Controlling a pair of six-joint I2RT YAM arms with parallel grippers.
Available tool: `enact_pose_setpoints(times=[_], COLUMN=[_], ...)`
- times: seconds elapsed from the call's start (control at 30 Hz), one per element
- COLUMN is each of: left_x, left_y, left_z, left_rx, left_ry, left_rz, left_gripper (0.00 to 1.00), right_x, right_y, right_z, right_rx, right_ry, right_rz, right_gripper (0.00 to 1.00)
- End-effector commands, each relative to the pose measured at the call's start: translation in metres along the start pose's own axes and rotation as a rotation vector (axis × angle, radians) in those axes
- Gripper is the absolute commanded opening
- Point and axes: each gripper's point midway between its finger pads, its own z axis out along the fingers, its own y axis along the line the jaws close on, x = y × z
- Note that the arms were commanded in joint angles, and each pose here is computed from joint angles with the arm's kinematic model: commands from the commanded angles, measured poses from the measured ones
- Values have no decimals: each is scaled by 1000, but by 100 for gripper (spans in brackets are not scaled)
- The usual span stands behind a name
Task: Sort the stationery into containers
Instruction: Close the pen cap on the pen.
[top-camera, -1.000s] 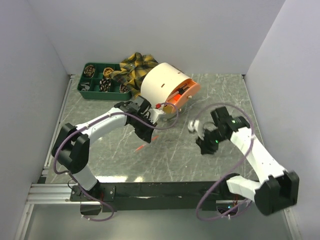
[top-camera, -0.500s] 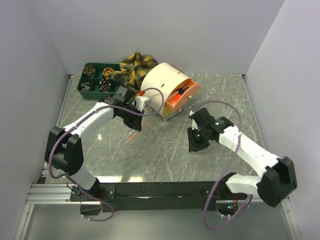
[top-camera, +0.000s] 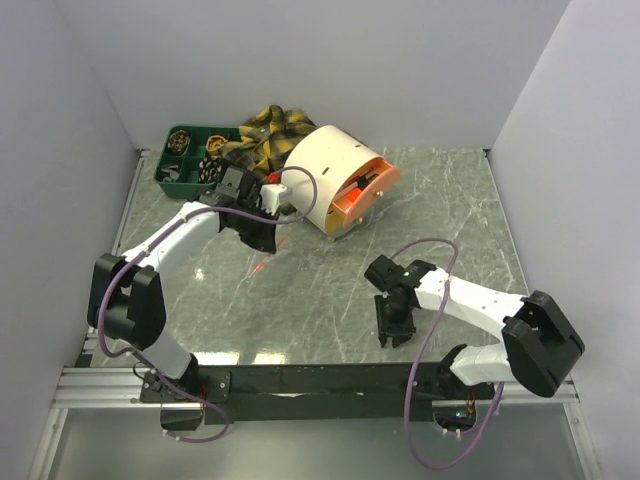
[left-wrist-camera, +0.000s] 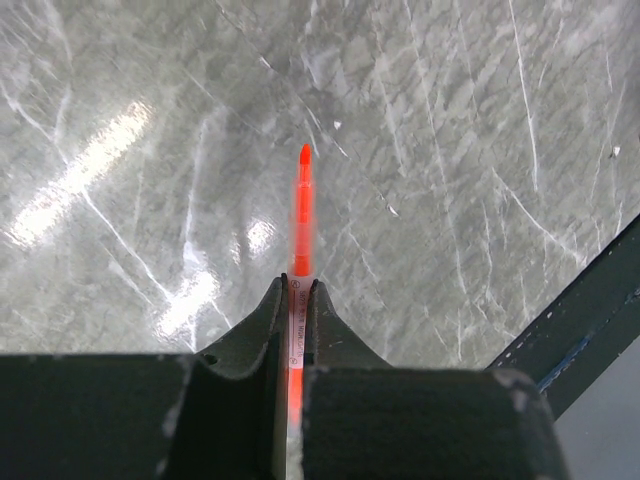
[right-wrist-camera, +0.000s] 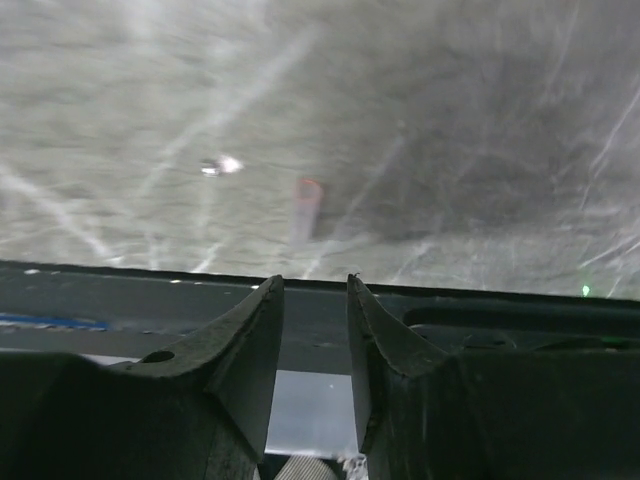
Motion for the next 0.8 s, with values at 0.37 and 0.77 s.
enact_pose_setpoints(times=[0.37,0.77], left_x=[-32,-34], left_y=[-7,-8], left_z=[-17,-21], left_rx=[22,31], left_ry=[-113,-124], left_rz=[24,35], left_gripper=[1,1], right_x=[-5,-15], right_y=[27,29], right_z=[14,3], right_rx=[-89,-81], right_ry=[-51,-92], right_rz=[56,37], right_gripper=[34,34])
